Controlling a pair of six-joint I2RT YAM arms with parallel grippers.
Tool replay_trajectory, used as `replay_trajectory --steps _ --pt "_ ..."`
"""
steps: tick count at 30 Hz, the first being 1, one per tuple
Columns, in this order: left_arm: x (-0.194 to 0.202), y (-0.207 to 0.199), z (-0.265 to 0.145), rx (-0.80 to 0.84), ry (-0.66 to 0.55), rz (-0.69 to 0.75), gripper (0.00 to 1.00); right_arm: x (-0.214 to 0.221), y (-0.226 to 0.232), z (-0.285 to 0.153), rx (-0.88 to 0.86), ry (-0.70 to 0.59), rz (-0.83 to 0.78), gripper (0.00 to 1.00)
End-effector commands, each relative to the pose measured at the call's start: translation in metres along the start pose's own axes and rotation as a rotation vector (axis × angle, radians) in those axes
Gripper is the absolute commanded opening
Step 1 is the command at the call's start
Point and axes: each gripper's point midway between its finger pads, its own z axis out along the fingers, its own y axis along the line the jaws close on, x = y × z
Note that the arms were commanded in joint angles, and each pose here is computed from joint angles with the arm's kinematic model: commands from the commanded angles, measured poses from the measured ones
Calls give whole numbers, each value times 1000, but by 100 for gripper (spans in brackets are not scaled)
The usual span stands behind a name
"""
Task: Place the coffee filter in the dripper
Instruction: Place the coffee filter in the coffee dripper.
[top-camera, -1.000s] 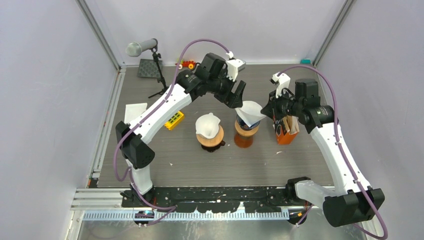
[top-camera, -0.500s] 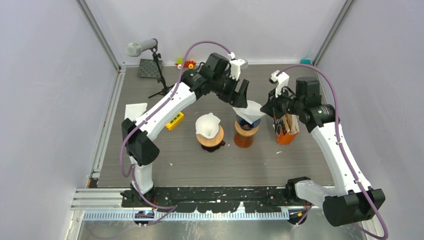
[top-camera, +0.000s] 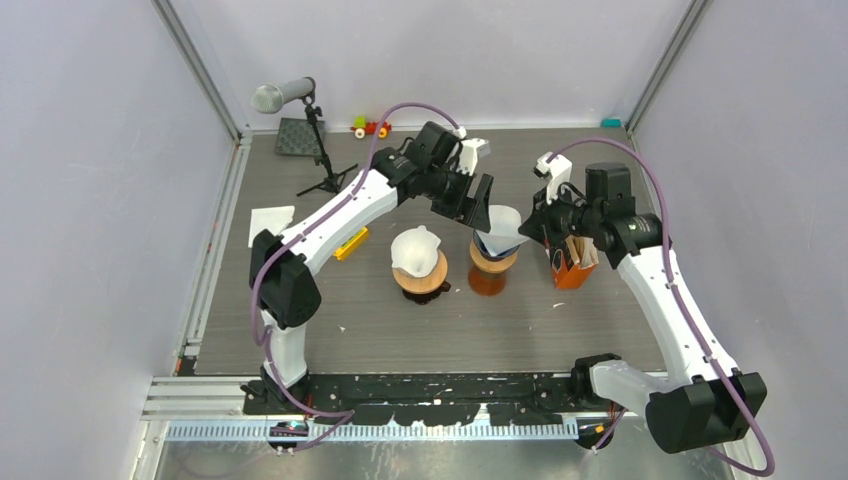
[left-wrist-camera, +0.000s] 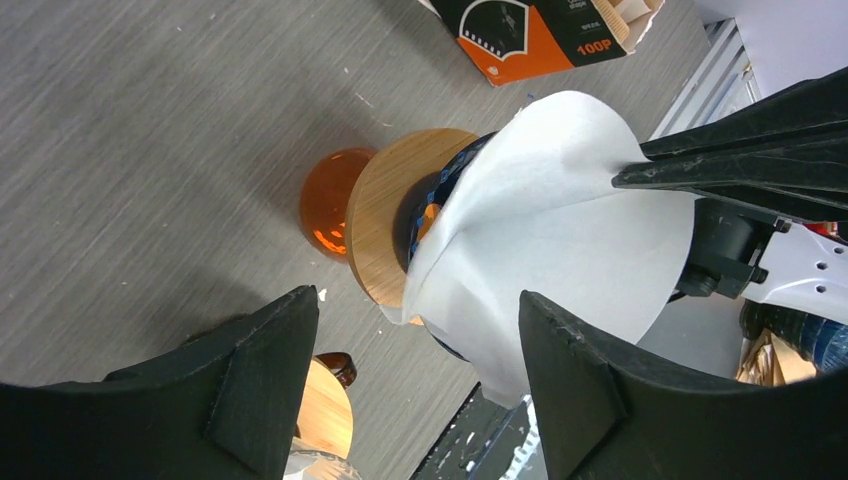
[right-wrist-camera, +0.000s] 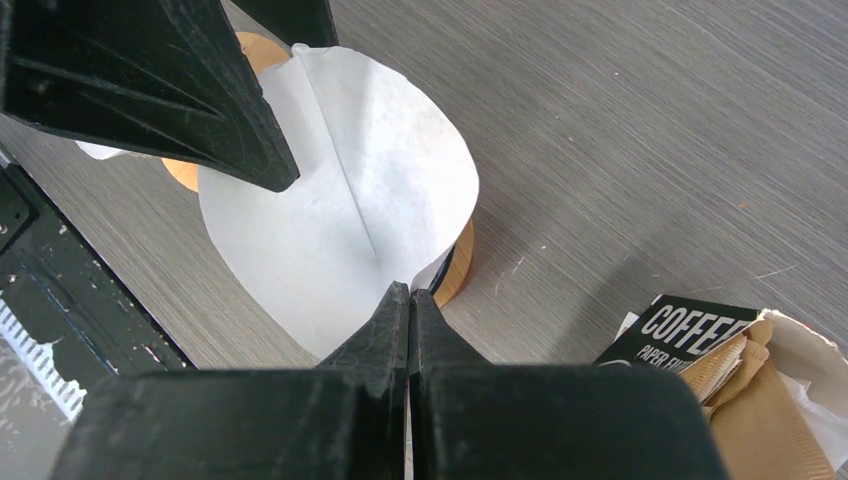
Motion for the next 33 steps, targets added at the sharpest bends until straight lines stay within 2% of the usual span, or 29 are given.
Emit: replay_trajectory --steps 1,9,15,22,33 --pt "-6 -9 3 62 -18 -22 74 -15 5 -5 -6 -66 -52 0" --pt "-1 -16 1 102 -8 -48 72 -17 1 -5 8 -64 -64 2" --pt "2 -17 0 104 -13 -69 71 -17 0 -3 6 -57 -41 12" --pt "2 -17 0 102 -31 -93 67 -21 -1 2 9 -24 95 27" --pt "-5 -16 1 94 -59 -106 66 -25 5 4 -15 44 266 41"
